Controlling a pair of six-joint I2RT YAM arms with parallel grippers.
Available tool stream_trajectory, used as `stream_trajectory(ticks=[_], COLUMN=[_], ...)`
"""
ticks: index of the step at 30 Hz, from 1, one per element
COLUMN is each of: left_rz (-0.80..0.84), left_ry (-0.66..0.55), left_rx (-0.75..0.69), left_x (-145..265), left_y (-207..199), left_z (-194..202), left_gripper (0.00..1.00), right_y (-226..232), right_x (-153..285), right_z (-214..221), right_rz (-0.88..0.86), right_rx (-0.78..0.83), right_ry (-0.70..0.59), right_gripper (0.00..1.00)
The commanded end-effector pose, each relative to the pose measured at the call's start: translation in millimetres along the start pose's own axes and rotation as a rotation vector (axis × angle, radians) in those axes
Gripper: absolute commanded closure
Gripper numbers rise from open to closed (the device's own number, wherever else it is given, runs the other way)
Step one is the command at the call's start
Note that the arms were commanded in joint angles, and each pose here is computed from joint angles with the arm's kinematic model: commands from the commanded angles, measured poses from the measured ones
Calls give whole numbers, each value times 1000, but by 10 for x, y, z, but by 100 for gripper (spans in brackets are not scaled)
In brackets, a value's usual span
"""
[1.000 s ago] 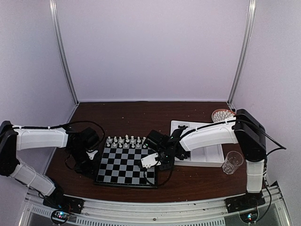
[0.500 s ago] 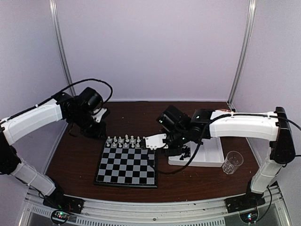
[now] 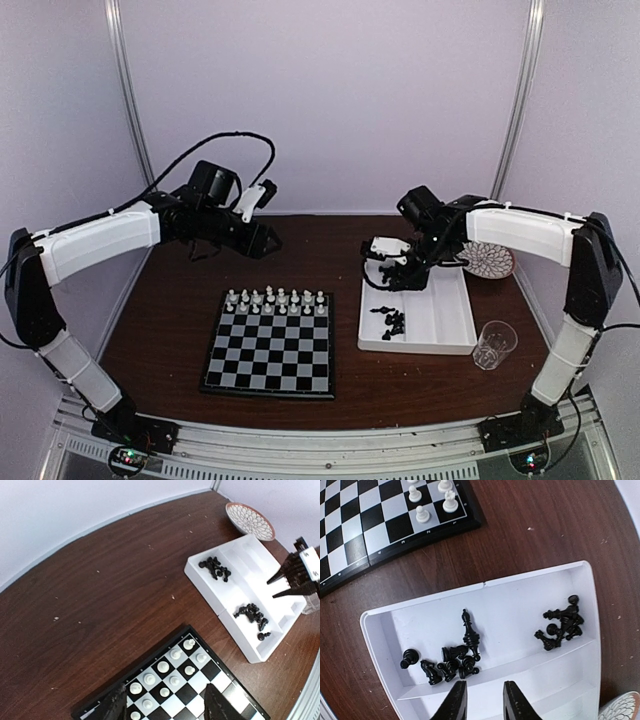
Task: Set up the chess pieces on the board
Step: Pick up the pawn from the storage box.
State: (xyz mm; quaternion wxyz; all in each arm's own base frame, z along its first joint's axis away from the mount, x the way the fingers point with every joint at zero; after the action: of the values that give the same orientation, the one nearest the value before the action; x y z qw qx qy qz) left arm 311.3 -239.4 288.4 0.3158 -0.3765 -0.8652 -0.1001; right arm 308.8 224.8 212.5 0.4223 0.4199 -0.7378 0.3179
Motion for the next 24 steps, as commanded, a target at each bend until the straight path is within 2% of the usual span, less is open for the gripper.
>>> stream_trajectory(ticks=[1, 4, 12, 24], left_rz=[123, 176, 230, 267], left_ry=[-90, -71, -110, -111], left_rx=[-51, -37, -40, -41], left_x=[-145, -132, -7, -4], left_y=[-91, -138, -199, -228], left_z=[69, 98, 26, 29], left_gripper=[48, 48, 48, 48], right_y=[22, 4, -76, -159], right_x=[-167, -271, -612, -807], right_z=[76, 69, 137, 215], right_rz=[-194, -231, -242, -220], right_rx=[-83, -91, -111, -112], right_ry=[31, 44, 147, 215], right_gripper=[72, 73, 70, 69])
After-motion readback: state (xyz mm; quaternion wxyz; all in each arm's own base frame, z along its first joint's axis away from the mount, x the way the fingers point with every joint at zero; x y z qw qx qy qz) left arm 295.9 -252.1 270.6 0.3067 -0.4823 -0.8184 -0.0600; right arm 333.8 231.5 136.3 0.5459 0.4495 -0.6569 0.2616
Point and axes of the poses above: each gripper's point midway between its finger pads, its own x axis back along the fingers, its own y axis along the line the jaws close on, z = x × y, the point moved 9 cm from there along x, back along the fingers, and after that the axes turned 6 degrees about -x, right-handed, at the moved point
